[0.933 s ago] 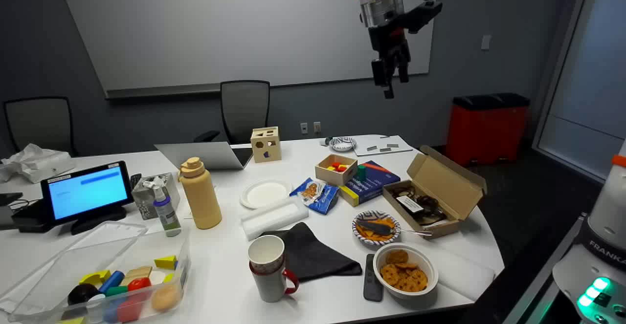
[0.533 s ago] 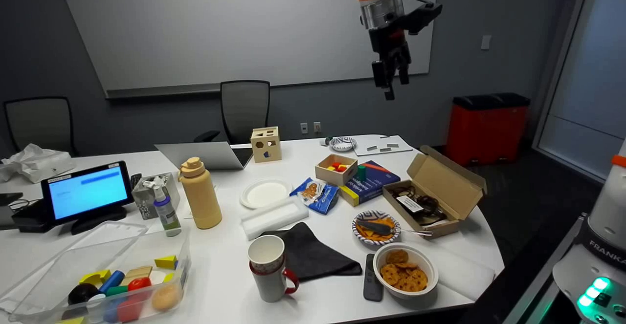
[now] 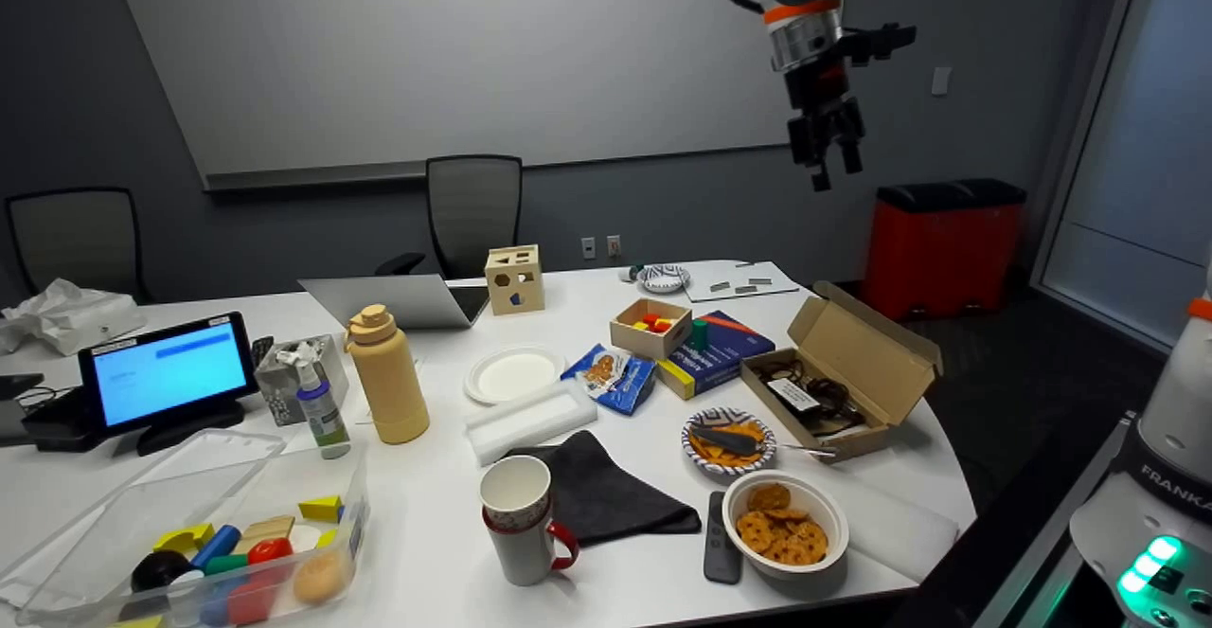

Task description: Close the brown box.

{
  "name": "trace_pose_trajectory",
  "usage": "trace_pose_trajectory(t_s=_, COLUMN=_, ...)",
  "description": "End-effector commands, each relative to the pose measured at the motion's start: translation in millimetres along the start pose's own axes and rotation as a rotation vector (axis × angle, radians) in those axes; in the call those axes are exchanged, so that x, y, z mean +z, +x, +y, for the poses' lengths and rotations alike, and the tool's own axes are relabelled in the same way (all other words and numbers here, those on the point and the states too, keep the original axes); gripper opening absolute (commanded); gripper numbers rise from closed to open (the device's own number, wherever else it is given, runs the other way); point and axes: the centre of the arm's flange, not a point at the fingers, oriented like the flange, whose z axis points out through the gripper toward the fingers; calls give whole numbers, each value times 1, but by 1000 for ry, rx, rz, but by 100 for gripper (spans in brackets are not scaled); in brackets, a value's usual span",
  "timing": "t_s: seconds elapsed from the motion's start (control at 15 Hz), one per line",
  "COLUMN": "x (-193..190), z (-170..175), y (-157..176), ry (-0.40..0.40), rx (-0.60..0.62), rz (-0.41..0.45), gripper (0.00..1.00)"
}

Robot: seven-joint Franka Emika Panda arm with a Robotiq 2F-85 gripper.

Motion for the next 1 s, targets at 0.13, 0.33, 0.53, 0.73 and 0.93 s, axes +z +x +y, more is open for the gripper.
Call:
trace_pose_trajectory(t_s=0.13, x=38, z=125, y=-6, ry=167, rx=192, rz=-34, gripper=100)
trace_pose_trajectory(t_s=0.33, x=92, z=169, y=0, ry=209, rx=243, rz=21, gripper=100)
trace_pose_trajectory(t_s=0.53, x=142, z=205, y=7, ry=256, rx=270, rz=23, gripper=100)
trace_pose_trajectory(t_s=0.73, x=193, z=228, y=11, ry=296, rx=297, rz=-25, gripper=100)
trace_pose_trajectory(t_s=0.93, x=243, z=237, y=12, ry=320, rx=318, rz=-91, gripper=100)
